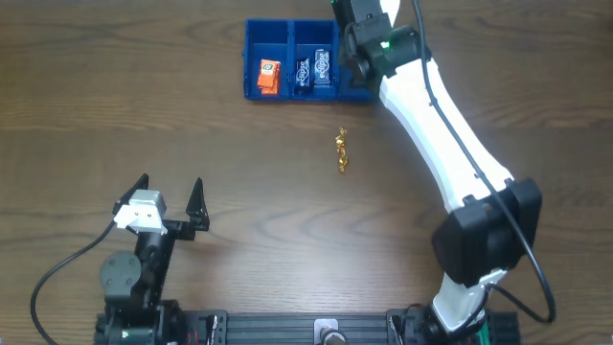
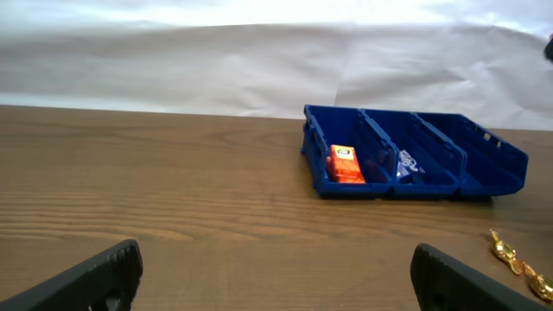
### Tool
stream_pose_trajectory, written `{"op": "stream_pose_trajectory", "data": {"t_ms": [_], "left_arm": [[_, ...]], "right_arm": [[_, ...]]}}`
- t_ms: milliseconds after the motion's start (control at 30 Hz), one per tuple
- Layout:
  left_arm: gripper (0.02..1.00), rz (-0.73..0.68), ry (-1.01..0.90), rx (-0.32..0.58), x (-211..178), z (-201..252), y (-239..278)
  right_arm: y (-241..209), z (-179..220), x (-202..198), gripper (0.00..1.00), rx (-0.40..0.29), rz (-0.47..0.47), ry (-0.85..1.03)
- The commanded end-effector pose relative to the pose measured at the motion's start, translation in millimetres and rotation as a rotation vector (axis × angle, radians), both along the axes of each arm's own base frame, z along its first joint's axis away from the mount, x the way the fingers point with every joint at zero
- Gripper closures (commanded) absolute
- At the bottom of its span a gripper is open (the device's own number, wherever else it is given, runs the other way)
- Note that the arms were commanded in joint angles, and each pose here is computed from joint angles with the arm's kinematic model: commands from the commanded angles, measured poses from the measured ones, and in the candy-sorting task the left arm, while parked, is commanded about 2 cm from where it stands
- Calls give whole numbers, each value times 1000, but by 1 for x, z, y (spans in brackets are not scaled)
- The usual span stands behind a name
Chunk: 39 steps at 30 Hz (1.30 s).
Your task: Sort Candies Into Trays
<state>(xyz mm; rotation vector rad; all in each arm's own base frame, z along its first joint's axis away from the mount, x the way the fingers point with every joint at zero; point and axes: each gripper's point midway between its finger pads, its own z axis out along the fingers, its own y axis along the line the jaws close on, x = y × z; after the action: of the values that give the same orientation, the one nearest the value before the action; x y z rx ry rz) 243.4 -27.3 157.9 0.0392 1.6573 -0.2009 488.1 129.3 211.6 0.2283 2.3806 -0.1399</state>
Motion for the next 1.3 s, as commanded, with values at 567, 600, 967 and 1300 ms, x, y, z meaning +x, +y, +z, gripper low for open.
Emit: {"op": "stream_pose_trajectory", "data": {"t_ms": [567, 600, 967, 1300], "left_arm": [[20, -24, 57, -7, -2, -17, -4], [20, -24, 56, -7, -2, -17, -4], [20, -24, 56, -7, -2, -17, -4], [20, -24, 56, -7, -2, -17, -4]], "right_arm": [[-14, -83, 31, 899, 1, 30, 131], [-14, -85, 31, 899, -1, 30, 135], [-11, -116, 30, 899, -27, 52, 181], [-5, -107, 48, 899, -17, 73, 99]]}}
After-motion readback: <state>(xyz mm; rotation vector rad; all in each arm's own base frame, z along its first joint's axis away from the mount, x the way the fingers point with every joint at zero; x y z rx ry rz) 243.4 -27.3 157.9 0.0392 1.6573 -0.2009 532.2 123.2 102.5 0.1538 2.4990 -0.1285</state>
